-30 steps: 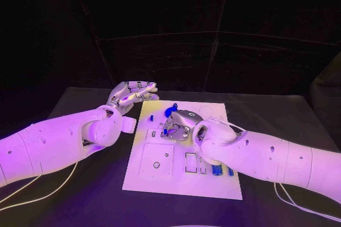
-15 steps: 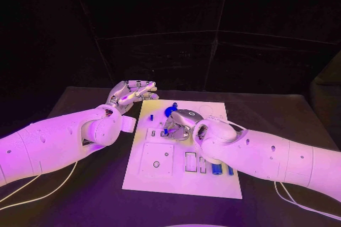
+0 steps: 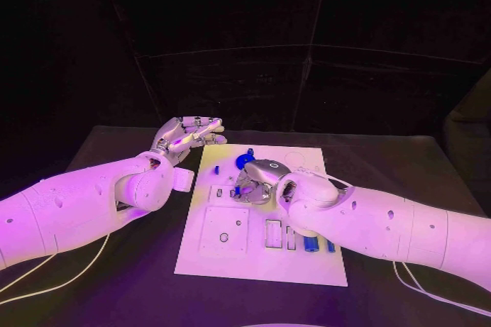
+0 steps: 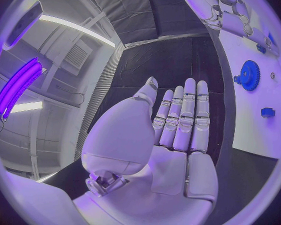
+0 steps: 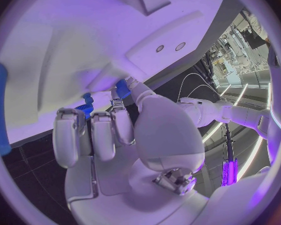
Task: Assemble the parts on the task board
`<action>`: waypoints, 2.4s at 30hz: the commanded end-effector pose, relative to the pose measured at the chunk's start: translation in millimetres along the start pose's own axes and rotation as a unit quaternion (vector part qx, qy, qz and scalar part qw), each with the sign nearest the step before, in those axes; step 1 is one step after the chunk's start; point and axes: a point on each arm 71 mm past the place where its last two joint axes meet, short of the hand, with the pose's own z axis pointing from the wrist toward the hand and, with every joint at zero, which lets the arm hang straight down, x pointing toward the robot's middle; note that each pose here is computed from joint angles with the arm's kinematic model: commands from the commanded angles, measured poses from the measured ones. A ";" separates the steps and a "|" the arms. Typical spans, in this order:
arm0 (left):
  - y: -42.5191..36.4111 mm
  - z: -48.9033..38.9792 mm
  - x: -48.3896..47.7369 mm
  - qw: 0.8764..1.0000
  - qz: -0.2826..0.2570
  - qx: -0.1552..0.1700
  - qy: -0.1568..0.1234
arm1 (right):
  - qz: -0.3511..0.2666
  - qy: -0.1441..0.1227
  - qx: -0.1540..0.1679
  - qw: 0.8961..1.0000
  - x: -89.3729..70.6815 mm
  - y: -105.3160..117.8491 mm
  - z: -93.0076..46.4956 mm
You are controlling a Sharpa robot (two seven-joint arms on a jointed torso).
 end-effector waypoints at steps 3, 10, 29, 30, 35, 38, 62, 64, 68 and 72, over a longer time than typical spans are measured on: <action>-1.8 0.5 1.0 1.000 -0.004 0.005 0.005 | -0.013 0.020 0.013 1.000 5.7 -3.1 -0.8; -1.9 0.2 0.5 1.000 -0.004 0.005 0.004 | -0.011 0.011 0.015 1.000 4.6 -2.6 -0.4; -1.0 0.5 0.1 1.000 -0.005 0.000 0.007 | 0.023 -0.102 -0.027 0.994 -13.0 0.6 -9.9; -0.8 0.5 -0.3 1.000 -0.004 -0.002 0.007 | 0.027 -0.113 -0.040 0.992 -15.2 1.3 -12.9; 0.5 -0.2 -3.3 1.000 0.013 -0.013 0.008 | 0.057 -0.134 -0.090 0.985 -26.3 -1.4 -32.1; 2.6 -1.7 -5.3 0.999 0.035 -0.032 0.015 | 0.092 -0.117 -0.108 0.983 -37.3 -9.1 -45.2; 22.0 -3.7 9.6 0.812 0.440 -0.349 0.158 | 0.208 -0.133 0.003 0.969 -124.5 -102.6 -101.5; 21.4 -0.7 12.0 0.806 0.447 -0.354 0.157 | 0.209 -0.134 0.005 0.969 -125.0 -105.0 -101.0; 20.4 7.6 20.2 0.795 0.462 -0.362 0.155 | 0.211 -0.135 0.012 0.968 -126.3 -110.6 -100.3; 21.4 14.3 26.7 0.784 0.483 -0.363 0.144 | 0.211 -0.136 0.014 0.968 -126.6 -112.1 -99.2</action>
